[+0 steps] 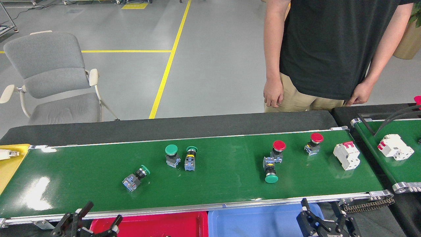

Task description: Pick switch part from conveyor to tray

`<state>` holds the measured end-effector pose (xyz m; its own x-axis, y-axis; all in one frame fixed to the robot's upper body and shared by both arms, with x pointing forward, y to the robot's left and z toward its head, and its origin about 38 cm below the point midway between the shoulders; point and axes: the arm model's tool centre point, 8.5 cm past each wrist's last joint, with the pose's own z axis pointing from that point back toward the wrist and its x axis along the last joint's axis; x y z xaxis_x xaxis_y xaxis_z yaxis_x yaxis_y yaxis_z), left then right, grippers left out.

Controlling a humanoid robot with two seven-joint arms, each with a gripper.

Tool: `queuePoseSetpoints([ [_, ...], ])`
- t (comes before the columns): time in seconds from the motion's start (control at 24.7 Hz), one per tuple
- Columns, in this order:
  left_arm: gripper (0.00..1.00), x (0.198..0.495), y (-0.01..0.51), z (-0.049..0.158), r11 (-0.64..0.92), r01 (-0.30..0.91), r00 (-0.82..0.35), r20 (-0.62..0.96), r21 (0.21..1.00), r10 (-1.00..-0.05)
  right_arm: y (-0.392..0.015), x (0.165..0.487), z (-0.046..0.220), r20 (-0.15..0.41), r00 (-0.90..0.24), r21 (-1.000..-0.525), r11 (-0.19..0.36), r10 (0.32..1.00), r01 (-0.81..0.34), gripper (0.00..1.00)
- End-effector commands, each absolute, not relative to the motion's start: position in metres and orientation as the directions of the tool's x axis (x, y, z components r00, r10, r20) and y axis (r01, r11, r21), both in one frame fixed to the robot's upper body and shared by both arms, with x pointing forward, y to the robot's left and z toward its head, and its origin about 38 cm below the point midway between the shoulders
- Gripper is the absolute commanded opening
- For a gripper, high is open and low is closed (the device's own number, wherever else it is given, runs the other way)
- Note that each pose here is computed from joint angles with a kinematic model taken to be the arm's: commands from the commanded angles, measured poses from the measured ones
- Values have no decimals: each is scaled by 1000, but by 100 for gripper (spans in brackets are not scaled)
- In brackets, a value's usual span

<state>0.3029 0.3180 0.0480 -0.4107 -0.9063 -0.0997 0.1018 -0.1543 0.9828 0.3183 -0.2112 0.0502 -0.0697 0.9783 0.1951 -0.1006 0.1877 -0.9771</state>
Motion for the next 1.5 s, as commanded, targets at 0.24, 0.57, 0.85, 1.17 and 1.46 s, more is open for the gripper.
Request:
queuePoseSetpoints([
  [0.24, 100, 351, 333, 43, -162, 152, -390, -92, 975, -916, -123, 380, 60, 148, -160, -978, 120, 976, -172, 99],
  [0.57, 99, 395, 344, 30, -158, 212, -263, -100, 964, -960, -88, 412, 44, 96, -145, -967, 57, 985, -247, 65],
  [0.85, 23, 391, 343, 16, -131, 251, -274, -59, 959, -960, -93, 413, 46, 80, -179, -972, 36, 981, -234, 10],
  [1.17, 3, 341, 315, 22, -80, 160, -449, 1, 984, -893, -52, 355, 75, 82, -620, -994, 15, 780, -113, 7],
  [1.46, 100, 264, 263, 34, -84, 118, -543, -6, 990, -840, -2, 293, 71, 75, -842, -995, -19, 535, -101, 99],
])
